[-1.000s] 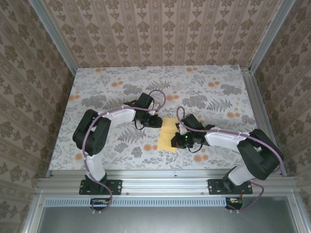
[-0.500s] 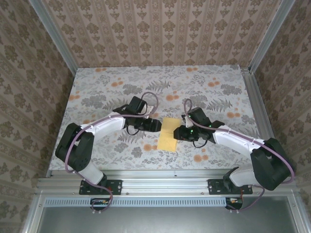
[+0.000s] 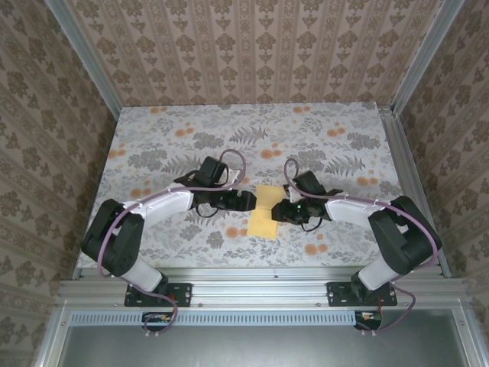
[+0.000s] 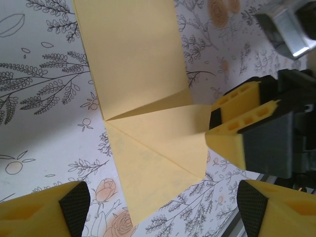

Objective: Fold a paper plane with a square sheet of paper (pick it up from the middle)
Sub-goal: Turn over the paper at the center of the table.

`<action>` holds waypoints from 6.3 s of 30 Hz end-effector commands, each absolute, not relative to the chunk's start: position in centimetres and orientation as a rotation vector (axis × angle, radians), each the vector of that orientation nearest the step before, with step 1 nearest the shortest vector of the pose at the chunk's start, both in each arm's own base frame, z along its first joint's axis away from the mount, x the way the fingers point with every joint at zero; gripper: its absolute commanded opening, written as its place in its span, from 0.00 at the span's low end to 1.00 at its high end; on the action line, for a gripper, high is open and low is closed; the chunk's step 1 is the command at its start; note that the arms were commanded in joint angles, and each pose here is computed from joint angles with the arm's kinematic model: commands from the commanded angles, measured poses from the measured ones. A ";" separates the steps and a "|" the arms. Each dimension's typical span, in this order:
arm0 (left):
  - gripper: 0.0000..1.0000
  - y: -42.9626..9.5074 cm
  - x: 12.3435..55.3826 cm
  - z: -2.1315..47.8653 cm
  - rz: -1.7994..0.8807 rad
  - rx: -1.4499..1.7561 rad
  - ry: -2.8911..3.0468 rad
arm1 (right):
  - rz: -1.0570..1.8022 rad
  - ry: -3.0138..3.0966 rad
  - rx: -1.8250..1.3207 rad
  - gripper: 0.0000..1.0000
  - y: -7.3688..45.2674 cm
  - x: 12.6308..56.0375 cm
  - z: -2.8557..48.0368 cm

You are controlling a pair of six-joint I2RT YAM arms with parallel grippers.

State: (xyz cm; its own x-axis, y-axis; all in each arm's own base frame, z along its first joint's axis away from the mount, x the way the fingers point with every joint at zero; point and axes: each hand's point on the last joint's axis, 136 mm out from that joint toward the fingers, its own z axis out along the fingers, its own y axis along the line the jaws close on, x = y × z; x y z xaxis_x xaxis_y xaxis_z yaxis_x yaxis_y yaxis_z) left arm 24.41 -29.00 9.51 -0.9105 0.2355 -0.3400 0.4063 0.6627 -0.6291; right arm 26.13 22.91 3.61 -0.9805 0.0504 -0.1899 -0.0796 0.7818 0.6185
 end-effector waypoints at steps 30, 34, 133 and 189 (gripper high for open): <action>0.83 -28.5 23.4 11.4 -1.210 0.381 2.582 | 1.322 2.587 -0.100 0.02 26.8 27.1 7.9; 0.83 -28.2 23.7 12.7 -1.254 0.260 2.506 | 1.388 2.520 -0.102 0.01 27.2 27.5 10.2; 0.06 -31.6 28.8 18.2 -1.556 -0.100 2.220 | 1.665 2.245 0.115 0.72 26.4 27.1 15.1; 0.64 -29.6 28.3 17.0 -1.413 0.050 2.342 | 1.120 2.584 0.090 0.03 21.4 26.7 11.7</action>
